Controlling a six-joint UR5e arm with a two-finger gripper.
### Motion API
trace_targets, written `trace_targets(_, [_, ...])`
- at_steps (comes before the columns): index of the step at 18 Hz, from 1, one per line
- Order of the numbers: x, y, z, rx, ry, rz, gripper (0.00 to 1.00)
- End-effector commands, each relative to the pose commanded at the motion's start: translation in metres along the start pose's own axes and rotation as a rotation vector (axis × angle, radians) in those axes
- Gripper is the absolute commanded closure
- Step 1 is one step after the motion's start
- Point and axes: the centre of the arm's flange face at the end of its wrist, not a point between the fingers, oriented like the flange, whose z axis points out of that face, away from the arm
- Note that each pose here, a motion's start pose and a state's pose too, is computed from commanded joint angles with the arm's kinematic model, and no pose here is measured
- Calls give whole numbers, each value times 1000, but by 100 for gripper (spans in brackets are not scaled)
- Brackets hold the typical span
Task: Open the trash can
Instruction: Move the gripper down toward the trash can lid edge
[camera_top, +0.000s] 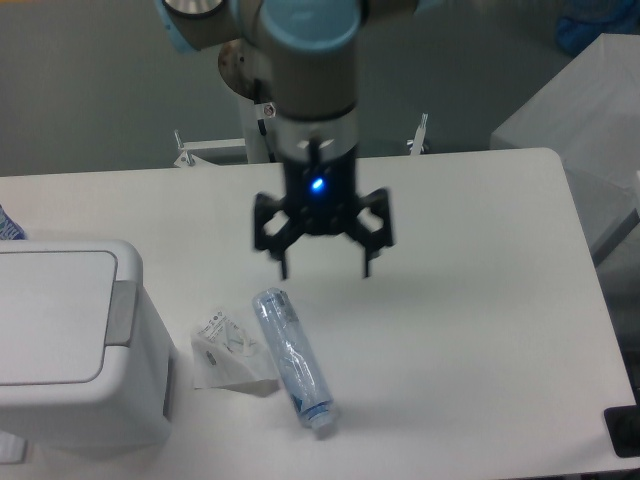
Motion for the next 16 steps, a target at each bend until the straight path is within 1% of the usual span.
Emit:
trace_targets(3, [10,-10,-13,69,114,-104,0])
trace_targets(4, [12,-11,-13,84,130,-131,0])
trace_targets(6, [15,-8,-8,77,153,-174,0])
trace_targets(11, [25,-8,-10,78,225,-185,0])
trace_targets(13, [27,-7,-7,71,231,-202,0])
trace_targets(16, [42,-2,2,53,243,-197,0])
